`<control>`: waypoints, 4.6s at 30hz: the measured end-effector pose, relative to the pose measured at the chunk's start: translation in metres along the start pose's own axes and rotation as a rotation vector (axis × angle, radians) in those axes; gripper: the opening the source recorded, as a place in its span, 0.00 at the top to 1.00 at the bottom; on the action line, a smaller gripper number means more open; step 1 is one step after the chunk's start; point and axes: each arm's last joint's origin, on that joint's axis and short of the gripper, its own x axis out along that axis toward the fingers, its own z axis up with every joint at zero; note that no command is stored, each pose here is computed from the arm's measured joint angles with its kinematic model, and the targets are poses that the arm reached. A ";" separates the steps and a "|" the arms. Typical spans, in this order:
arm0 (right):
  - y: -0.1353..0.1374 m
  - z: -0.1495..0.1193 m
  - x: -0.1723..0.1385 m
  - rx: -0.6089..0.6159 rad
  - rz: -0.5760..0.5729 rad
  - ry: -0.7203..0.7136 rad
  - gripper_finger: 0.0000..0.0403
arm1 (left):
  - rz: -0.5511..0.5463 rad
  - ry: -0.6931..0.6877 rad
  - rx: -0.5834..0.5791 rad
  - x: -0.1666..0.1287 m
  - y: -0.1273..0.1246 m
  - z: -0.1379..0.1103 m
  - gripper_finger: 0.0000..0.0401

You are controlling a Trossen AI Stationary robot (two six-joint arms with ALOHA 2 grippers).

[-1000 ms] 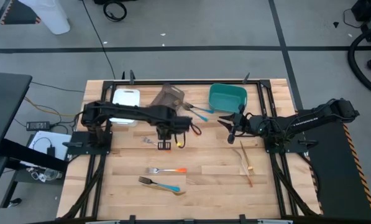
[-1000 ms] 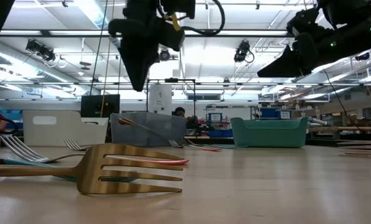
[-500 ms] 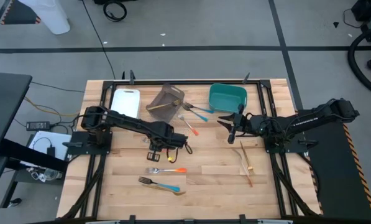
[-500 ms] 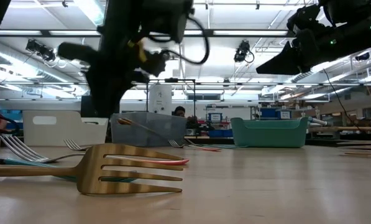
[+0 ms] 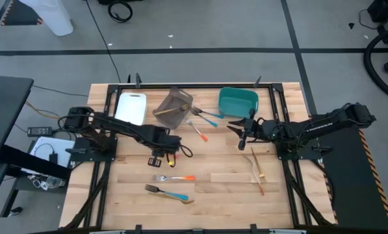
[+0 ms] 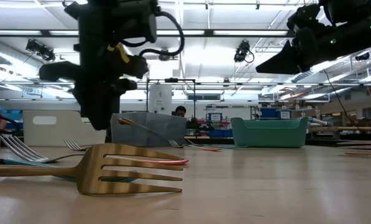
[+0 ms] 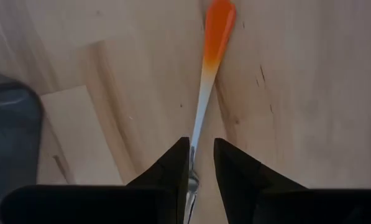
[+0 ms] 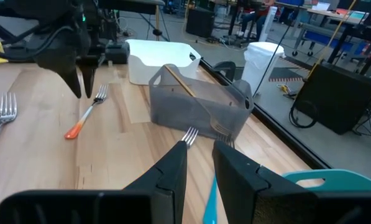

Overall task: Sort silverware by color (type)
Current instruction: Put the middle orange fork into the green bin, then put the center orange fork into the green bin

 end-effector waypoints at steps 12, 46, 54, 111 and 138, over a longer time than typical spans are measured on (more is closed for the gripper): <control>0.000 0.001 0.000 0.004 -0.001 -0.005 0.78 | -0.019 -0.009 -0.074 0.029 0.008 -0.024 0.79; 0.000 0.000 0.000 0.020 -0.001 -0.001 0.78 | 0.005 -0.081 -0.081 0.020 0.010 -0.008 0.99; 0.000 0.000 0.000 0.025 -0.013 0.002 0.78 | 0.030 -0.173 -0.126 0.000 0.028 0.011 1.00; 0.002 -0.002 -0.001 0.042 -0.013 0.018 0.78 | -0.066 0.032 -0.179 0.037 0.018 0.002 0.98; 0.002 -0.002 -0.001 0.086 -0.001 0.021 0.78 | 0.002 -0.287 -0.351 -0.031 0.099 0.058 0.98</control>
